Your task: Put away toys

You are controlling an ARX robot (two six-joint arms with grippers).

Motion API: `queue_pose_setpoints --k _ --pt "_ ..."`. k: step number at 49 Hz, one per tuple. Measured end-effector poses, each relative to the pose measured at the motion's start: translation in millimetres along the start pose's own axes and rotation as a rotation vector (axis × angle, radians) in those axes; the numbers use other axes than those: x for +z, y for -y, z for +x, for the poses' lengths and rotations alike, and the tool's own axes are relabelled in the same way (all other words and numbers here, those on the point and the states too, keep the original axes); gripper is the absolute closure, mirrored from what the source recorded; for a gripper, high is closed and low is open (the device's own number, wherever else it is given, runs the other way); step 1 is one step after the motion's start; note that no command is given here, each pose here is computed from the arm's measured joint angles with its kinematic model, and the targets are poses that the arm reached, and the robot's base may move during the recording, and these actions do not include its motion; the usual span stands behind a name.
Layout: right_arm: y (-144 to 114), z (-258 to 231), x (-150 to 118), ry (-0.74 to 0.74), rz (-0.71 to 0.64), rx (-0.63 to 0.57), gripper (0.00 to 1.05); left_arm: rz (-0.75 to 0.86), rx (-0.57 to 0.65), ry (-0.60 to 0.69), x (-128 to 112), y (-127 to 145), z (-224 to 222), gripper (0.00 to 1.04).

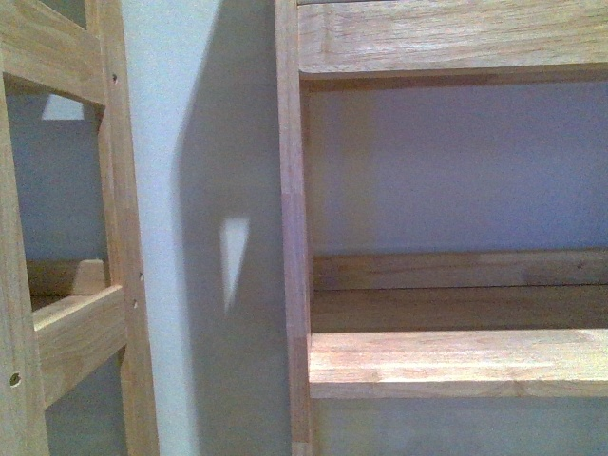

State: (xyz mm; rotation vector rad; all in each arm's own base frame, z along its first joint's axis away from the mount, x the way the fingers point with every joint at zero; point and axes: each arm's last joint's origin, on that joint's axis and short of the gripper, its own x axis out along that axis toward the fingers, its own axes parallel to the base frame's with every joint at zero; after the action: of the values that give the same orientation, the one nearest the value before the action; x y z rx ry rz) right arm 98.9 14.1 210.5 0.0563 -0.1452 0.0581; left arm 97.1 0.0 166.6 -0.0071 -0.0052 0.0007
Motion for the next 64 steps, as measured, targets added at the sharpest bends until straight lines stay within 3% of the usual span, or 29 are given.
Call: queue_pose_setpoints --k 7,21,28,38,64 --pt "5.8 -2.9 -18.9 -0.158 -0.035 -0.020 0.33 0.000 0.000 0.000 0.0 0.0 0.0 0.06" --pt "14.7 -5.4 -24.4 -0.151 -0.048 -0.054 0.71 0.000 0.000 0.000 0.0 0.0 0.0 0.06" --pt "15.2 -6.2 -28.9 -0.149 -0.050 -0.056 1.02 0.000 0.000 0.000 0.0 0.0 0.0 0.06" --pt "15.9 -8.2 -41.8 -0.148 -0.052 -0.055 1.01 0.000 0.000 0.000 0.0 0.0 0.0 0.06" --pt "15.9 -8.6 -41.6 -0.142 -0.053 -0.056 1.01 0.000 0.000 0.000 0.0 0.0 0.0 0.06"
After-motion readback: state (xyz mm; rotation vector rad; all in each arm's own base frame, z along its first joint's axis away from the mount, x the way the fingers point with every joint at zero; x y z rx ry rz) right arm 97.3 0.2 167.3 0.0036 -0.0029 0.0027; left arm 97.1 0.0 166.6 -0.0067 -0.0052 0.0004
